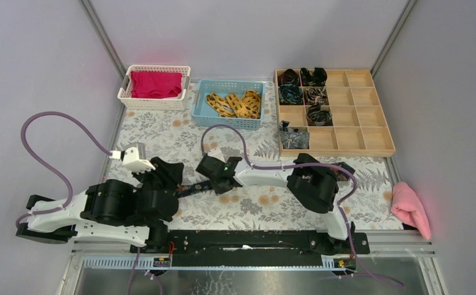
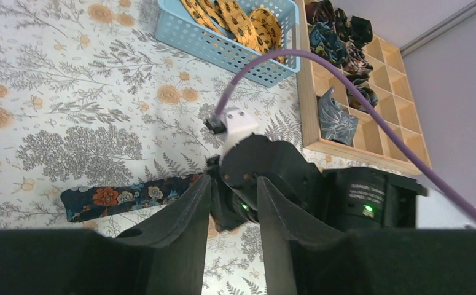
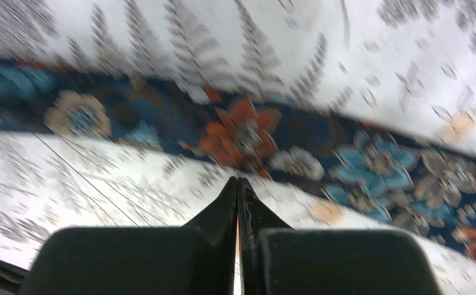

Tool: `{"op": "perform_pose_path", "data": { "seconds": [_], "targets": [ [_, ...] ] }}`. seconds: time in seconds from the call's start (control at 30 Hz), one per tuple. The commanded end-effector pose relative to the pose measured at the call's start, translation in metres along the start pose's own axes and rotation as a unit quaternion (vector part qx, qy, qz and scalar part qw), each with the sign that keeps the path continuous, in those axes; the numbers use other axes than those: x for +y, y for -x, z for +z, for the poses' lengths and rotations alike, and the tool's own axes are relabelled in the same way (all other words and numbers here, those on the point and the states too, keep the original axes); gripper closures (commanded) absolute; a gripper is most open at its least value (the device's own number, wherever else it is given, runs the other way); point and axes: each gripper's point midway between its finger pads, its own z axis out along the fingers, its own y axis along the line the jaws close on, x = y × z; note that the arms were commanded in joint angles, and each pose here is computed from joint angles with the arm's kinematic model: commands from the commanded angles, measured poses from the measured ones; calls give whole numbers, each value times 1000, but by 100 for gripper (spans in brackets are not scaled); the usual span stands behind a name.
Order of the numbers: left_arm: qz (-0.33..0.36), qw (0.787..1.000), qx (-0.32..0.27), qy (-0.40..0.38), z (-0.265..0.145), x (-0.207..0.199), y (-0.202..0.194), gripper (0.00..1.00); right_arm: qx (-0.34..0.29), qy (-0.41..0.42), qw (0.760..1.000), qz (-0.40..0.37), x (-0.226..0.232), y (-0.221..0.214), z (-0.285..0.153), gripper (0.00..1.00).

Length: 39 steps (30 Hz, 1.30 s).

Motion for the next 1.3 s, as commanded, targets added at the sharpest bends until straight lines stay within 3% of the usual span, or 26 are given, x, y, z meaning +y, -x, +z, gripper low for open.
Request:
{"op": "perform_pose_path", "data": {
  "seconds": [0.0,0.1,0.27,0.7,0.93,1.27],
  "targets": [
    [29,999,-39,0,7,-12,4,58,-13,-40,998,-39,-26,-11,-46,96],
    [42,998,-38,-2,7,-18,2,56,-37,-56,998,-13,-41,-12,-73,95],
    [63,997,-44,-15,9,-26,-1,54,-62,-161,985,25,-93,-18,-88,99],
    [71,996,-38,-34,10,-32,-6,53,-49,-225,973,29,-108,17,-32,100],
    [55,997,-35,-41,8,-22,-3,54,-2,-238,969,60,-140,-20,-20,100],
    [68,996,-37,-43,8,-32,-2,54,76,-311,943,86,-200,-93,-45,100]
  ]
}}
